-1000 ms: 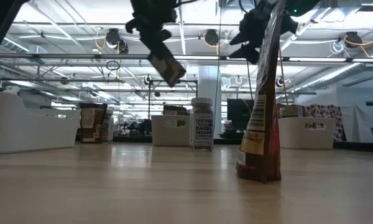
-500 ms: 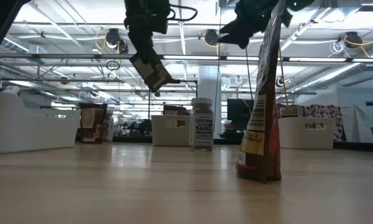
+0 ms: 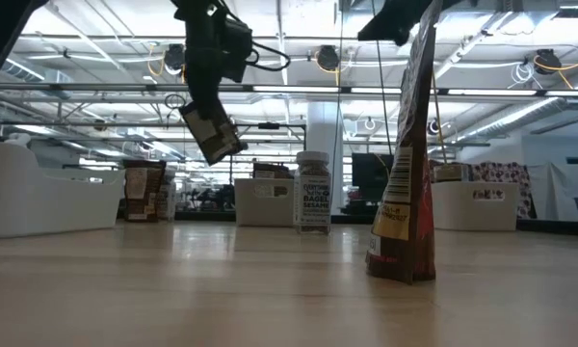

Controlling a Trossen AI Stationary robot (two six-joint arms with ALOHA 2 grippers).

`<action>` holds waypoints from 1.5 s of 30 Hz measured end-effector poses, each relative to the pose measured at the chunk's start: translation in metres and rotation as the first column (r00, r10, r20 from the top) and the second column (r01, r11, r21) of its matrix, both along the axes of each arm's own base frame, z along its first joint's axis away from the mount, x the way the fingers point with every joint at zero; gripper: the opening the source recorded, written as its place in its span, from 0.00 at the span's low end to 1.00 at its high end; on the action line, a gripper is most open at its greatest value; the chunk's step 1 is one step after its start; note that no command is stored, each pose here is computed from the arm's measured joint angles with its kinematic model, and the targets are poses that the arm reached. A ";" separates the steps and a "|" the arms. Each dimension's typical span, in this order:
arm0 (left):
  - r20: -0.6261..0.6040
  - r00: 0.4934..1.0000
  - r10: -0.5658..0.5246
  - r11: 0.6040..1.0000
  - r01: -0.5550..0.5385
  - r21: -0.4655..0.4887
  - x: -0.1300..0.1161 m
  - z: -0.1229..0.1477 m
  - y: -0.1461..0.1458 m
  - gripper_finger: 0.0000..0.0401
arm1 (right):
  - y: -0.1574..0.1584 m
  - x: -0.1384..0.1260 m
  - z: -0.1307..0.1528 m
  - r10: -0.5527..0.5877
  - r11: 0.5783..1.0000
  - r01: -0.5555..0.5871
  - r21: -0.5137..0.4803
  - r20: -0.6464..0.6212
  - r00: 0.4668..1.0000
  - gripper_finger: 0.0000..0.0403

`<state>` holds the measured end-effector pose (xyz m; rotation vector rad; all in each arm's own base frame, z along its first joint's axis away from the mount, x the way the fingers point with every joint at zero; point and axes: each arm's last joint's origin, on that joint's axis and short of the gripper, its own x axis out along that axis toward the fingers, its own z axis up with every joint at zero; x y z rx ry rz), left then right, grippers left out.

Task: Sort spices by type
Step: Adjust the orange spice pack

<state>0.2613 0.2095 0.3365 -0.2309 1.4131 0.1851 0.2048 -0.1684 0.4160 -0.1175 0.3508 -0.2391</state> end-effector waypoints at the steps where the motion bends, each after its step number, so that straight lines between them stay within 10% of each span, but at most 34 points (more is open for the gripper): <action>1: 0.001 1.000 0.008 1.000 -0.008 -0.008 0.001 -0.001 -0.002 0.00 | 0.002 -0.003 0.001 -0.002 1.000 0.002 0.000 -0.007 1.000 0.12; 27: 0.191 0.981 -0.033 0.996 0.016 0.090 0.093 0.003 0.006 0.00 | 0.000 -0.004 -0.006 -0.070 0.997 0.072 0.023 -0.070 0.995 0.00; 45: -0.059 0.995 -0.083 0.997 0.083 0.001 0.114 -0.063 0.029 0.00 | 0.003 -0.008 -0.015 -0.060 0.993 0.075 0.094 -0.159 0.985 0.00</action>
